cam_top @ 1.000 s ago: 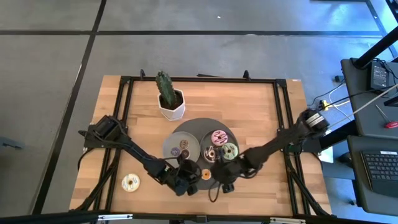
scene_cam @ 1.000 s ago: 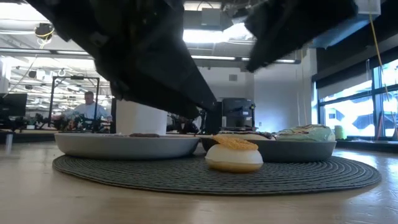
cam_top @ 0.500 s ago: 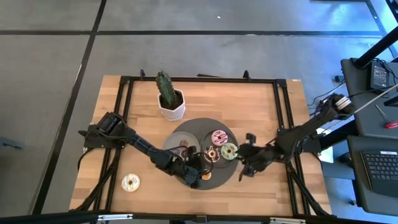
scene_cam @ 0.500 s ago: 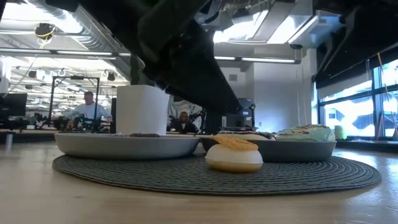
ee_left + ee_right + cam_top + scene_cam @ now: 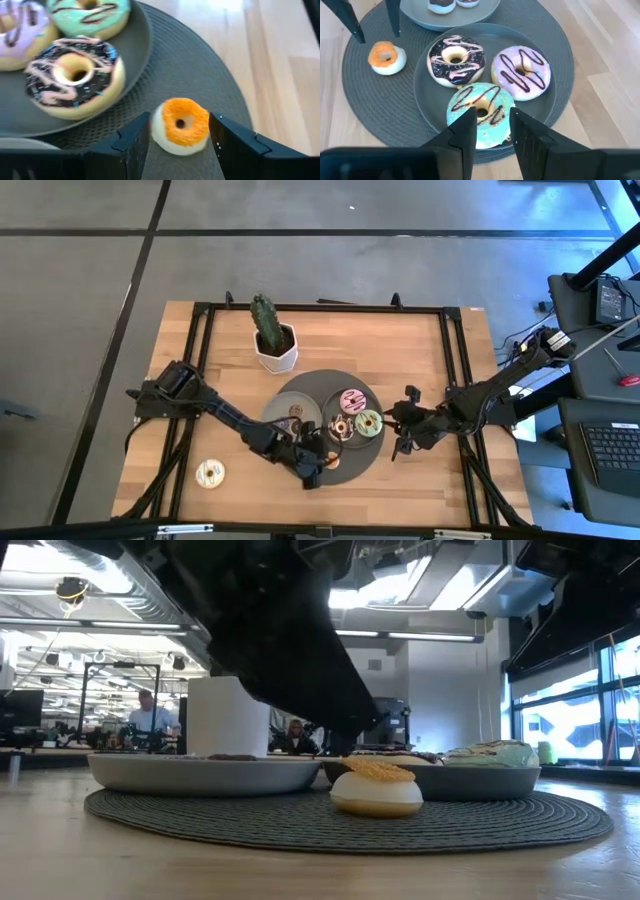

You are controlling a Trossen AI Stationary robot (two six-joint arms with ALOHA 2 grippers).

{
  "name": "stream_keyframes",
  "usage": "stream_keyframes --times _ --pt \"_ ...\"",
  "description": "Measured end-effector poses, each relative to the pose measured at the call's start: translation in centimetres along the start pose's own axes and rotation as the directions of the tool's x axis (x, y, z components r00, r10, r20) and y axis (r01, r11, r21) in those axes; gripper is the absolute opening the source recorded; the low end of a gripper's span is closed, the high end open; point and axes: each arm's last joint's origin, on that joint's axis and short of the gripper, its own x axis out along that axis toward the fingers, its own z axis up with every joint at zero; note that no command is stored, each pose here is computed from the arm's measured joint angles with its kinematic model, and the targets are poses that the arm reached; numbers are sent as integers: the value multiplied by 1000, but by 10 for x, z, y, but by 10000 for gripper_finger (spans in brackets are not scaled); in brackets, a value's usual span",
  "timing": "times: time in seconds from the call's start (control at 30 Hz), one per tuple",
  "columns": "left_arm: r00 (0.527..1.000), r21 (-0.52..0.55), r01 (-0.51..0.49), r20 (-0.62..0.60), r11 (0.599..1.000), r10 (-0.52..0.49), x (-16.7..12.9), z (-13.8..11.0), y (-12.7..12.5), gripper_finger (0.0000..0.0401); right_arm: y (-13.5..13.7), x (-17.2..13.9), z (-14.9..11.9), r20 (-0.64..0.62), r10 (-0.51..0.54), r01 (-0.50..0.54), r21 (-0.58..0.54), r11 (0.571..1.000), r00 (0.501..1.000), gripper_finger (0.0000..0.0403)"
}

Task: Pick & Place donuts
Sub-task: Put the small yellow donut on the gray plate

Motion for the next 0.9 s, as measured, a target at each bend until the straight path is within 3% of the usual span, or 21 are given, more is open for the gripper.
stream_keyframes --times 0.43,0.9 --pt "1000 -12 -26 -14 1000 25 16 -11 1 189 0 0 0 5 2 -2 6 1000 1000 118" --pt "999 -62 -33 -25 998 32 18 -10 6 96 0 0 0 5 2 -2 9 1000 1000 118"
